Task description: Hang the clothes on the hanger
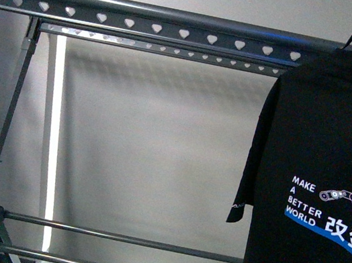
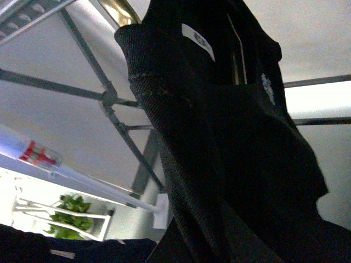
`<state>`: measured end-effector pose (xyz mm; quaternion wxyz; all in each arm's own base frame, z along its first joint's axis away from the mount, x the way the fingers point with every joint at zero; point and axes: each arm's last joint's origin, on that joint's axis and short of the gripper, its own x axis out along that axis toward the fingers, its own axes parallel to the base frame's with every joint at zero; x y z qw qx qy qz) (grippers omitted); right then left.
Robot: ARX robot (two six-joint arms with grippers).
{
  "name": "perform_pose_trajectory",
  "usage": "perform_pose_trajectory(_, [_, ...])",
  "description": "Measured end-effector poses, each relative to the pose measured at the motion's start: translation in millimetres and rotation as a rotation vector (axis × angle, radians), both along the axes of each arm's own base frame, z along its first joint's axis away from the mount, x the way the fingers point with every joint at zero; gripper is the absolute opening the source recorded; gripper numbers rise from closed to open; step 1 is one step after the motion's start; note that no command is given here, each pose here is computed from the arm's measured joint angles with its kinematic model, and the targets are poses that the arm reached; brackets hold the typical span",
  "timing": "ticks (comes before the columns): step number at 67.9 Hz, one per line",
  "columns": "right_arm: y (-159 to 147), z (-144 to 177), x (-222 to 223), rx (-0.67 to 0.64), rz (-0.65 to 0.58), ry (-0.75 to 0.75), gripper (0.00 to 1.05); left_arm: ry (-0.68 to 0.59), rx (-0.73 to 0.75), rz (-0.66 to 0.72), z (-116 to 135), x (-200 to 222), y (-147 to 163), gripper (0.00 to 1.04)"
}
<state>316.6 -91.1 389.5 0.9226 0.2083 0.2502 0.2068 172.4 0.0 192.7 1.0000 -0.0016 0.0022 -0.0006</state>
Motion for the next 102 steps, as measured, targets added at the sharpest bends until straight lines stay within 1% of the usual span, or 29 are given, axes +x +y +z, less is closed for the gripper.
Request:
perform_pose_trajectory(13, [17.1, -12.6, 14.2, 0.193, -0.089, 0.077, 0.03, 0.002, 0.0, 0.001, -9.1, -16.0, 0.0, 0.04])
perform_pose_trajectory(18, [23.8, -16.2, 20.2, 0.256, -0.142, 0.099, 0.03, 0.001, 0.0, 0.002, -11.6, -21.4, 0.0, 0.04])
perform_pose_trajectory(21, [28.0, -18.8, 27.3, 0.325, -0.185, 0.124, 0.03, 0.002, 0.0, 0.002, -13.5, -25.5, 0.0, 0.04])
perform_pose_trajectory(29, [31.4, -27.7, 42.1, 0.416, -0.248, 0.163, 0.03, 0.0, 0.0, 0.002, -16.2, -32.1, 0.0, 0.04])
perform_pose_trajectory(34, [31.0, -34.1, 51.3, 0.447, -0.276, 0.195, 0.03, 0.001, 0.0, 0.002, -18.4, -36.0, 0.0, 0.04])
perform_pose_trajectory(41, [27.6, -41.0, 66.7, 0.474, -0.304, 0.23, 0.03, -0.016, 0.001, 0.001, -22.6, -39.1, 0.0, 0.04])
perform_pose_trajectory(57, [12.0, -35.2, 99.3, 0.502, -0.362, 0.234, 0.03, -0.025, 0.001, 0.002, -20.2, -48.1, 0.0, 0.04])
perform_pose_trajectory(69, [8.8, -28.7, 106.6, 0.495, -0.368, 0.248, 0.03, -0.027, 0.001, 0.002, -19.6, -54.6, 0.0, 0.04])
perform_pose_trajectory(79, [14.0, -27.7, 109.4, 0.483, -0.368, 0.235, 0.03, -0.028, 0.001, 0.002, -19.5, -58.0, 0.0, 0.04])
perform_pose_trajectory(88, [21.5, -42.7, 111.6, 0.461, -0.371, 0.26, 0.03, -0.028, 0.001, 0.002, -19.6, -60.4, 0.0, 0.04])
perform_pose_trajectory(96, [26.6, -67.3, 113.0, 0.453, -0.367, 0.31, 0.03, -0.027, 0.001, 0.002, -19.9, -63.1, 0.0, 0.04])
perform_pose_trajectory(102, [28.1, -71.4, 114.0, 0.448, -0.357, 0.296, 0.03, -0.027, 0.001, 0.002, -20.2, -65.1, 0.0, 0.04])
